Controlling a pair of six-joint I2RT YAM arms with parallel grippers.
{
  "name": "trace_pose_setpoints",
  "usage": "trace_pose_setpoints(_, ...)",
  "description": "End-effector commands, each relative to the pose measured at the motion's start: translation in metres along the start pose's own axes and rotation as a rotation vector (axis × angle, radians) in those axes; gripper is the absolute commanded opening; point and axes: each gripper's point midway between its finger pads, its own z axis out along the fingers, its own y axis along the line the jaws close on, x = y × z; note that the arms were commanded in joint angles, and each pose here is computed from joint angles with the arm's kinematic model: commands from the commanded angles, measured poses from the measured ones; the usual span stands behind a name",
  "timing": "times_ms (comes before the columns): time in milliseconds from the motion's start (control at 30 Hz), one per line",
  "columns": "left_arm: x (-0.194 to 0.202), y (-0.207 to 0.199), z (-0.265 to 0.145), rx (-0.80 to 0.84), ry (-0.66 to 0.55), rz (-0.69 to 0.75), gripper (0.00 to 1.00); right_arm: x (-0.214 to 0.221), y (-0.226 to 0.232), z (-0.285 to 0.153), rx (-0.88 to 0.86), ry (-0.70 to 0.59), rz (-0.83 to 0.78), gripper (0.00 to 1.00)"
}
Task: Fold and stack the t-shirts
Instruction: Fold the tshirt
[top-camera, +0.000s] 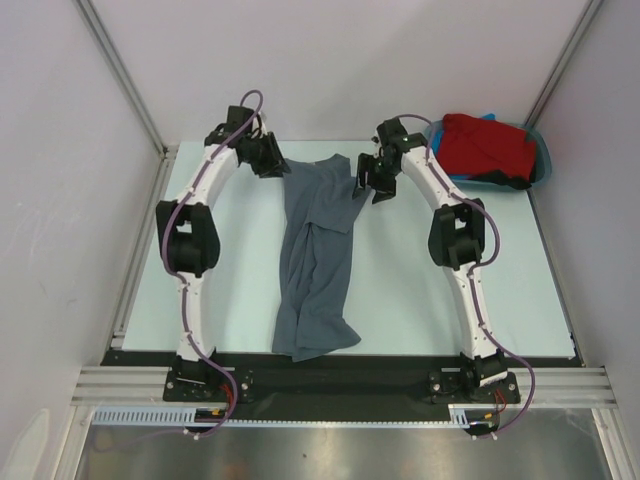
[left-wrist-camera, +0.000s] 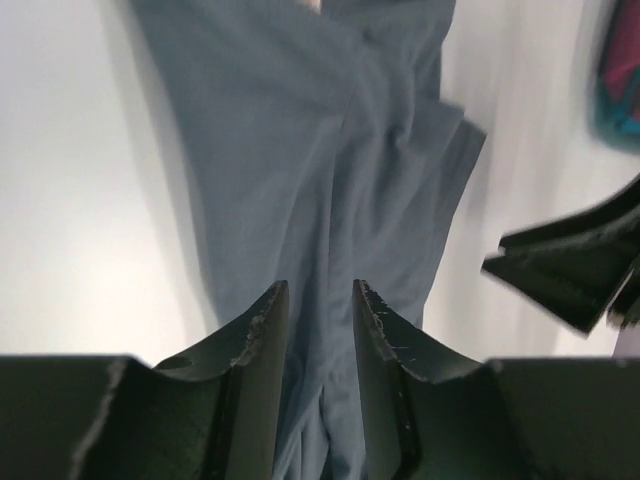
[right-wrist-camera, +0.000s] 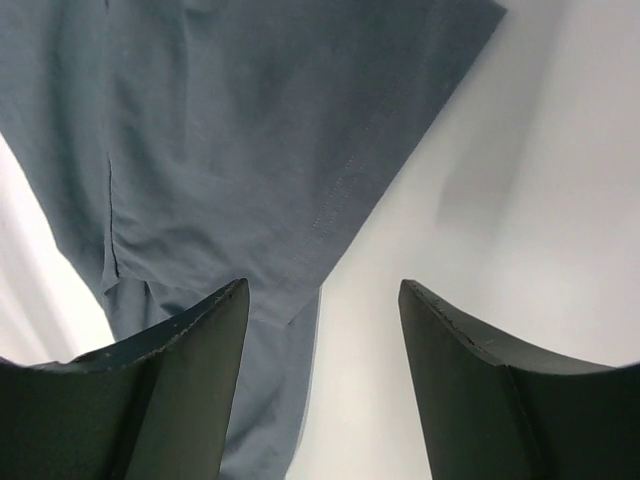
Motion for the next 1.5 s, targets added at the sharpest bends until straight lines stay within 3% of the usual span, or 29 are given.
trace_pose_setpoints(0,-0.026,-0.013,0.013,0.041,-0.052,0.029,0.38,-0.011,0.022,-0.025,-0.061,-0.047,-0.049,0.68)
trace_pose_setpoints(233,-0.023,0.013,0.057,-0.014,-0.024,-0.004,0.39,-0.013,0.017,-0.043,-0.069,-0.043,-0.072,0.69)
trace_pose_setpoints(967,0.004,0.051,0.082,-0.116,0.060,-0.025,0.39,-0.021,0.010,-0.049,-0.083,-0.053,-0.032,0.72)
trace_pose_setpoints(1300,0.016,0.071,0.087,-0.200,0.089,-0.039,0.06,-0.022,0.009,-0.050,-0.084,-0.058,-0.036,0.73)
trace_pose_setpoints(1467,0.007,0.078,0.078,-0.240,0.062,-0.033,0.00,-0.019,0.009,-0.049,-0.082,-0.046,-0.036,0.73)
